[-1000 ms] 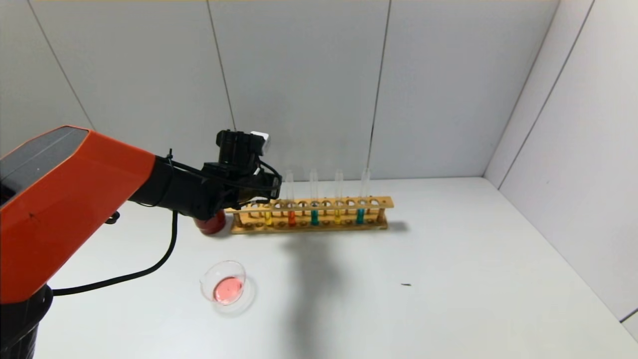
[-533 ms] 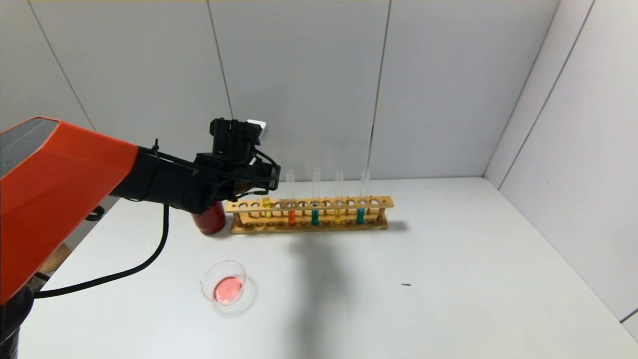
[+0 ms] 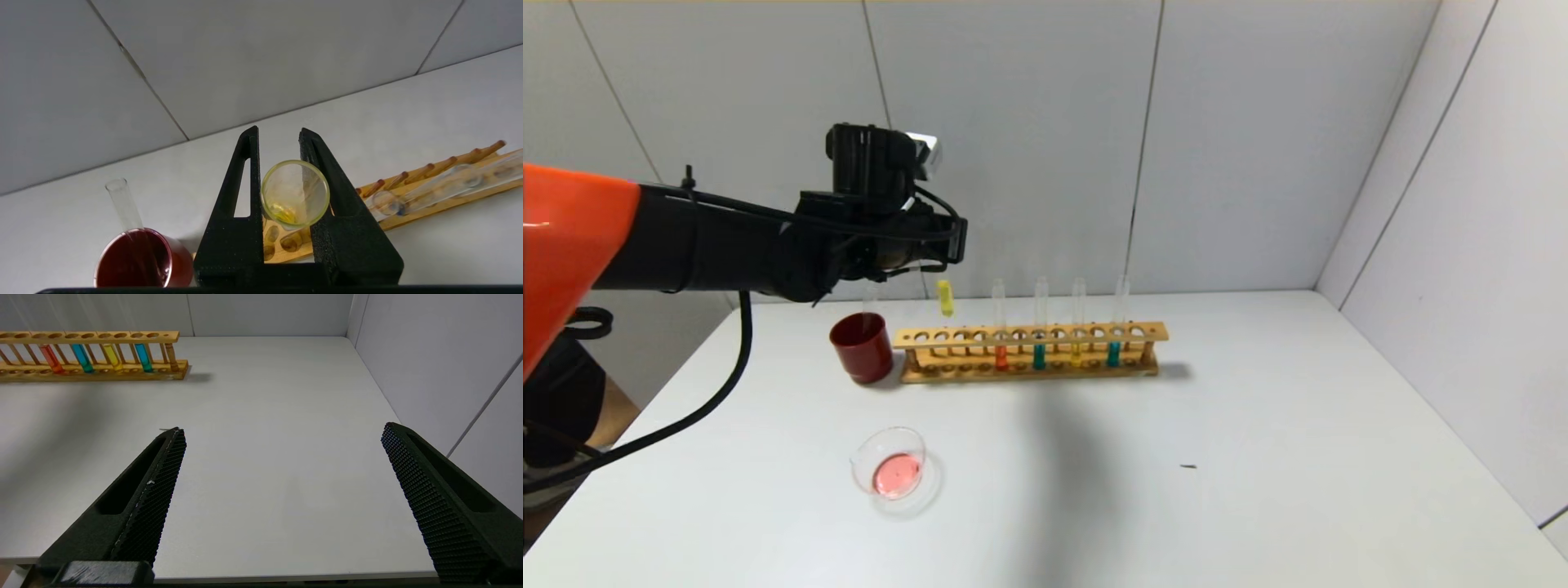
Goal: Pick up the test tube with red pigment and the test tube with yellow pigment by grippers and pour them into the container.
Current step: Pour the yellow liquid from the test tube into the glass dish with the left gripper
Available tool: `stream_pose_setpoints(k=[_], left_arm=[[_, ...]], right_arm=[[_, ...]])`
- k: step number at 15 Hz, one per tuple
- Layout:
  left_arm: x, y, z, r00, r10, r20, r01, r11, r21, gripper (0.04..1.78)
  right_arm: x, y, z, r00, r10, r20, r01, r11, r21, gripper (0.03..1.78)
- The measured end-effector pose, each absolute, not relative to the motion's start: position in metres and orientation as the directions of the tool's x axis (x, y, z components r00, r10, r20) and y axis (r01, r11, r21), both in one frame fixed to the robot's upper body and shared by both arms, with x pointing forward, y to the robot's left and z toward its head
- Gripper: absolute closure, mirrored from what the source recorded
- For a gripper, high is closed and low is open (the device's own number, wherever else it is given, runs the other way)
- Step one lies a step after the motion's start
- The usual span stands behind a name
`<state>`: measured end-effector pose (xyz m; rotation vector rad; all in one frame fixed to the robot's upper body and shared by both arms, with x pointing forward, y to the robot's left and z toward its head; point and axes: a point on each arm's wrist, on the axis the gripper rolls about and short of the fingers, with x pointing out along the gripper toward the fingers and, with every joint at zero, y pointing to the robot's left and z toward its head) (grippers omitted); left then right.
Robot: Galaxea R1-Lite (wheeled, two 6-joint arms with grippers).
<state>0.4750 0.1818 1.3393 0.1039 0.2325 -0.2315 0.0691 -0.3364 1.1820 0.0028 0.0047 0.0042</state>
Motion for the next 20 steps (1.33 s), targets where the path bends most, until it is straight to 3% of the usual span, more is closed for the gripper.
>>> stream_pose_setpoints(k=[4,11,16,20], left_arm=[[0.452,0.194,1.352,0.945,-0.207,-0.254,0.246,0.960,0.134,1.46],[0.382,0.250,1.316,0.925,-0.125,-0.358,0.268,0.884,0.383,1.46],[0.352,0.285,1.290,0.959,-0.080,-0.274,0.238,0.754,0.612,1.46],[0.348,0.294,1.275,0.949,-0.225,-0.220,0.312,0.597,0.739,1.46]], right_arm=[[0.069,-0.336,1.182,1.000,0.004,-0.005,-0.004,1.000,0.003,0.06],[0.069,-0.336,1.182,1.000,0.004,-0.005,-0.004,1.000,0.003,0.06],[0.069,-0.336,1.182,1.000,0.004,-0.005,-0.004,1.000,0.003,0.06],[0.069,-0.336,1.182,1.000,0.004,-0.005,-0.004,1.000,0.003,0.06]])
